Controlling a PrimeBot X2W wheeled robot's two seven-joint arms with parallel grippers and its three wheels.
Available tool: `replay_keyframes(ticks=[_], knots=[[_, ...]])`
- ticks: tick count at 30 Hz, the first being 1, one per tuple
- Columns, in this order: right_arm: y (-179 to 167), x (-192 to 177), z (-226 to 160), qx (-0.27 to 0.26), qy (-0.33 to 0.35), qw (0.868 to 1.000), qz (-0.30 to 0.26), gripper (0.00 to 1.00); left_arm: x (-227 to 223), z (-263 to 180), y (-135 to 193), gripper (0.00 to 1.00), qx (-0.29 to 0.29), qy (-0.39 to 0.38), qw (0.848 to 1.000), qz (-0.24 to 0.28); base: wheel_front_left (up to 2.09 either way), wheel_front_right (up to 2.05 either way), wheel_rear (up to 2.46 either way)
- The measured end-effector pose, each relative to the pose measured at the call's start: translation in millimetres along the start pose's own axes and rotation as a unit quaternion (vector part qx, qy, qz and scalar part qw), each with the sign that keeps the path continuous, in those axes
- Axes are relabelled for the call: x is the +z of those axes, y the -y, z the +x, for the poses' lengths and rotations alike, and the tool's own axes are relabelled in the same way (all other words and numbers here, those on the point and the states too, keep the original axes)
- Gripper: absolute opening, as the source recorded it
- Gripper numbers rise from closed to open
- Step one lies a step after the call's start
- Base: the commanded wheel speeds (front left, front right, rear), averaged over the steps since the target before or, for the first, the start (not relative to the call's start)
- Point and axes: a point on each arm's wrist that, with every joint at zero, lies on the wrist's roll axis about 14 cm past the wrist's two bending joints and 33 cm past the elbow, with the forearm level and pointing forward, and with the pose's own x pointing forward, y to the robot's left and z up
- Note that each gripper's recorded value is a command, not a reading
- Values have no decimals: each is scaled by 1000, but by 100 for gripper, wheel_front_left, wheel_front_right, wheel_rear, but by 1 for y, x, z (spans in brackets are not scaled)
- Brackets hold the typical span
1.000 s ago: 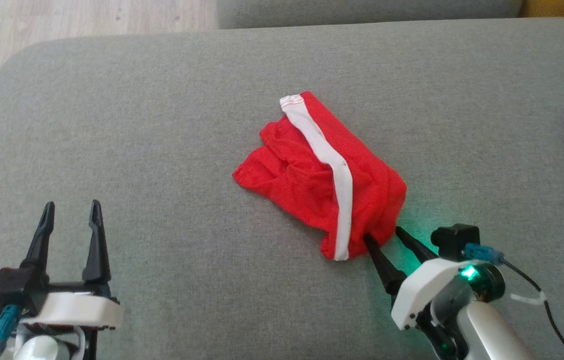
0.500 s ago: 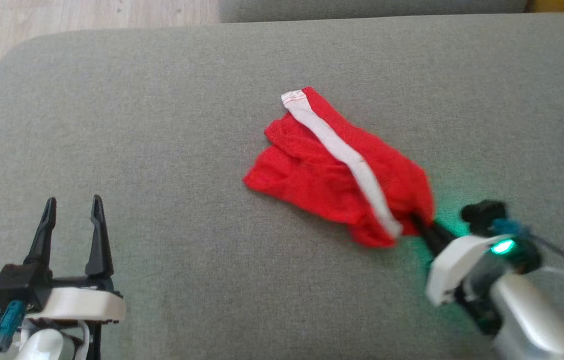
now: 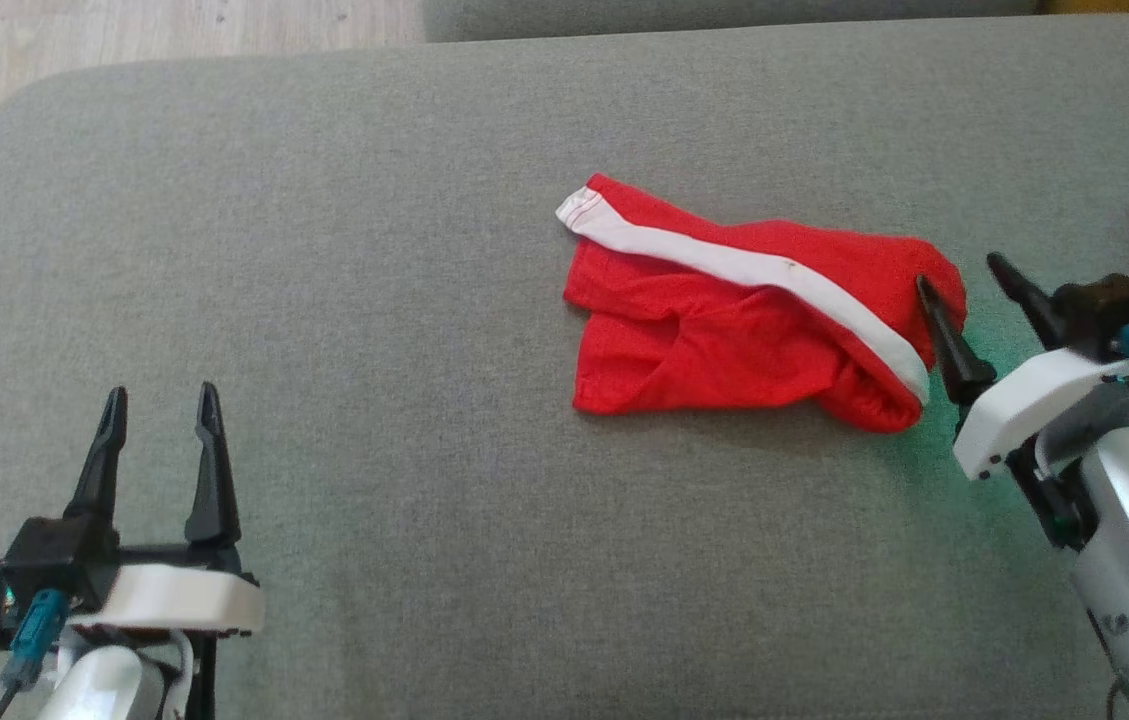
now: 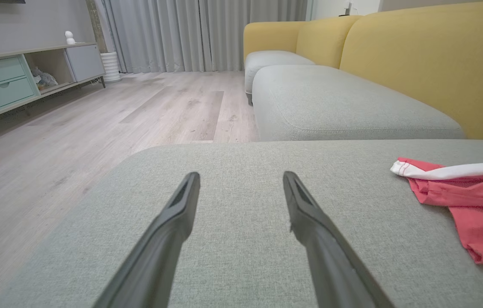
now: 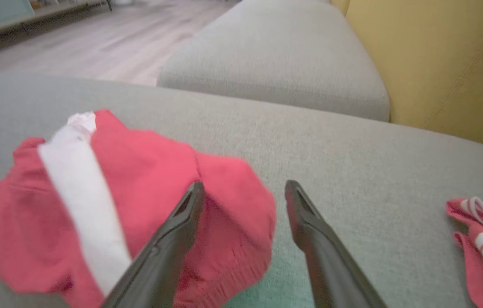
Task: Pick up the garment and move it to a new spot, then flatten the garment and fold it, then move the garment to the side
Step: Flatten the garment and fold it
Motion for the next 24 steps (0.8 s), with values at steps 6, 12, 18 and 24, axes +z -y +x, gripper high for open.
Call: replay_keyframes(ticks=[6, 12, 18, 24], knots=[[19, 49, -9, -34, 105, 994, 28, 100, 3, 1, 3, 100, -1, 7, 1000, 1, 0, 0, 0], [11, 84, -41, -44, 179, 982, 34, 100, 8, -2, 6, 100, -8, 14, 1000, 2, 0, 0, 0], [-8, 68, -72, -51, 164, 983, 61, 100, 12, -2, 7, 100, -9, 18, 1000, 6, 0, 0, 0], [-25, 52, -98, -59, 139, 984, 94, 100, 15, -4, 7, 100, -11, 19, 1000, 10, 0, 0, 0]])
